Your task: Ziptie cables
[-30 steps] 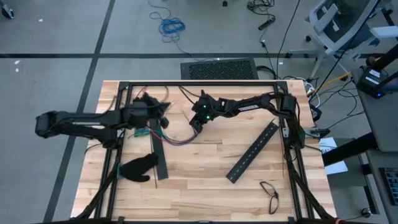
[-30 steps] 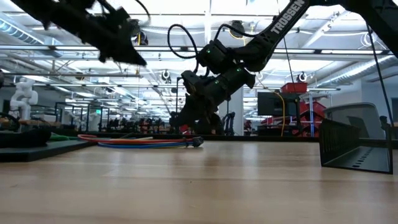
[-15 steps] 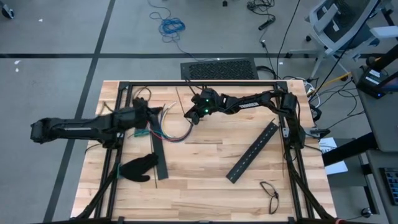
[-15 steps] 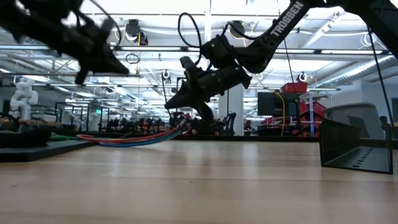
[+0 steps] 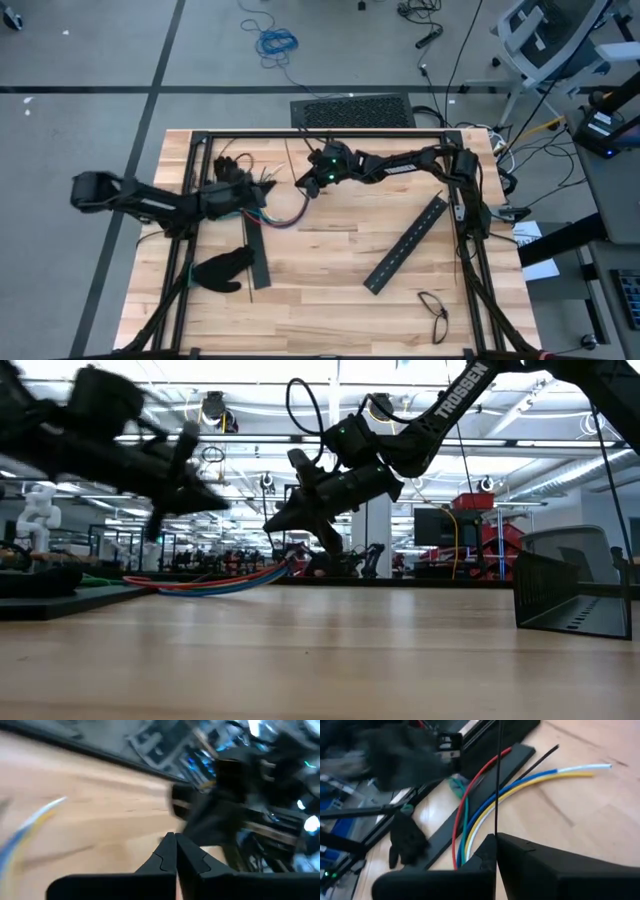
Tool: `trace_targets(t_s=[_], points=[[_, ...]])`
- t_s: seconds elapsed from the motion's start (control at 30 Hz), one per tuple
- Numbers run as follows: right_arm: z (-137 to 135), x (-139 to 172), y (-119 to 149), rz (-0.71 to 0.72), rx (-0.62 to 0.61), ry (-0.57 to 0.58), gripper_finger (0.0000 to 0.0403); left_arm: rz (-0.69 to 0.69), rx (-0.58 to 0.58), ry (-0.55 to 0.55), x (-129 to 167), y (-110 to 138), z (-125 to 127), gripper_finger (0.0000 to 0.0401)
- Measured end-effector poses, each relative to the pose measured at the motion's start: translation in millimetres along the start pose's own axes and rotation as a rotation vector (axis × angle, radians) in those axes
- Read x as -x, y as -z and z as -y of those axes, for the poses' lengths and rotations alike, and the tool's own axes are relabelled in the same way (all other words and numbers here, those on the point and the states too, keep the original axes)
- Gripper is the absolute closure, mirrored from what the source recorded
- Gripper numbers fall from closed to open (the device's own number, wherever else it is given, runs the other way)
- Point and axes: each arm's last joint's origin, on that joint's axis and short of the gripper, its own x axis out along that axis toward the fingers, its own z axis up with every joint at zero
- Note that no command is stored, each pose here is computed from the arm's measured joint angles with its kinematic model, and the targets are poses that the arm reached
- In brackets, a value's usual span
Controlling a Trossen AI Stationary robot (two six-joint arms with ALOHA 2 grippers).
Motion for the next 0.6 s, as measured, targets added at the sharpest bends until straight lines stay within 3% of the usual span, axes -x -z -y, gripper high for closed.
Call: trace_targets(t_s=[0.13, 0.37, 0.6], points=[[0.8, 1.8, -9.5, 0.042, 0.0, -0.01, 0.0403, -0.138, -0.131, 0.024, -25.1, 12.4, 11.1, 0.0399], [-3.6, 2.4, -18.6, 0.072, 0.018, -0.02, 0.0403, -0.115, -0.08, 0.055, -47.2, 23.3, 12.9, 0.0399], [0.5, 3.8, -19.9, 0.08, 0.007, 0.008, 0.0403, -0.16, -0.081, 0.039, -47.4, 42.0, 11.6, 0.0399]])
